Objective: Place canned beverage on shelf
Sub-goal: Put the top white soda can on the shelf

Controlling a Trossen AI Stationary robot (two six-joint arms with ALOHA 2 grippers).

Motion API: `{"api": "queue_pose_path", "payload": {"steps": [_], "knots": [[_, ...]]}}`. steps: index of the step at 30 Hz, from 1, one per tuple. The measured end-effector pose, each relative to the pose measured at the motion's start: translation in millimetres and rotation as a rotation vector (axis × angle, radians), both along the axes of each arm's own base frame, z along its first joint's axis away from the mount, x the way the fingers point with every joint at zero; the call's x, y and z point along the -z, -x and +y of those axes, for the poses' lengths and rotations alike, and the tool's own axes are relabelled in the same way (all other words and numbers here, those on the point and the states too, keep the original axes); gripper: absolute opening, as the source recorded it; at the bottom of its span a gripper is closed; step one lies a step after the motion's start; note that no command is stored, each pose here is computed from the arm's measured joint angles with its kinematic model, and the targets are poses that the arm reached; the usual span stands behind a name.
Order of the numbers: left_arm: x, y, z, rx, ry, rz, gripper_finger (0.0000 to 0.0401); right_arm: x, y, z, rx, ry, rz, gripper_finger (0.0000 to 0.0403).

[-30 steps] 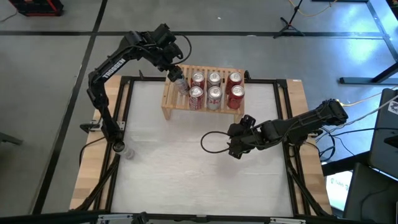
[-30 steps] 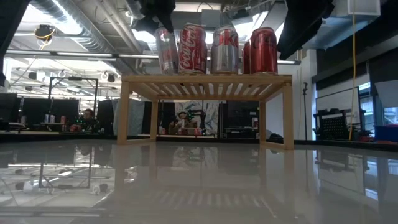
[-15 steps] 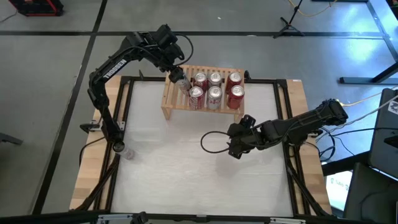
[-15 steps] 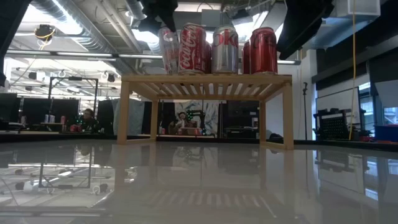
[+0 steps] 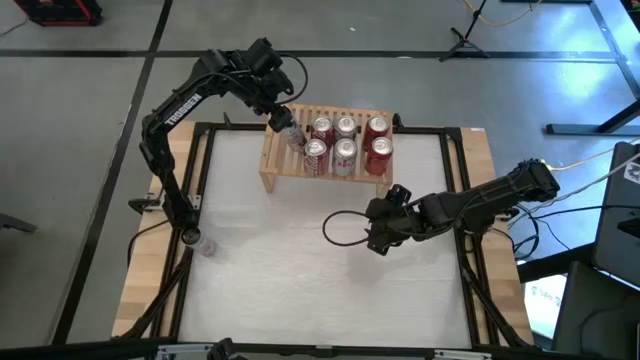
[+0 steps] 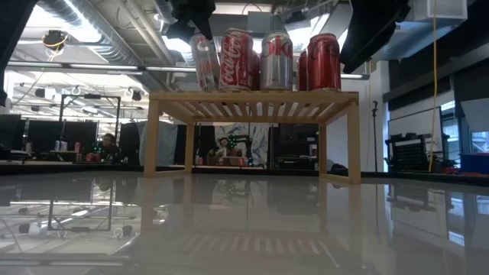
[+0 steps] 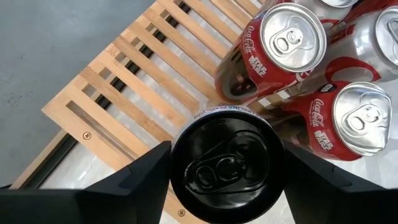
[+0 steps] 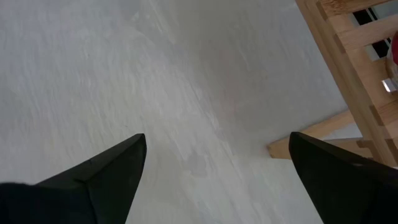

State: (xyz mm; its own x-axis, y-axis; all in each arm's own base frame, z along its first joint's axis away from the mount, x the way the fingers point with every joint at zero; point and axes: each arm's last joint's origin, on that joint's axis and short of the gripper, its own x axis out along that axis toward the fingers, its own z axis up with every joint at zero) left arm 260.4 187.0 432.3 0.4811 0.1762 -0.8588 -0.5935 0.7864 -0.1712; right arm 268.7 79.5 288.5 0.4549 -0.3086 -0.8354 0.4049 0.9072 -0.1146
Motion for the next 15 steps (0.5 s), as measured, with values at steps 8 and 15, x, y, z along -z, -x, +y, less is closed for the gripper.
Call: {"api": "queue_pose_path", "payload": {"steps": [8,15], "knots": [[-0.1,0.1,0.4,-0.001,-0.004,0.001,0.0292,-0.1,0.0,-0.2,0.002,0.007,-0.002,0.0382],[-1.3,-2.3,0.3,0.015,0.003,-0.033,0.0298,-0.3,0.0,-0.6,0.008,0.021,-0.006,0.0382]]}}
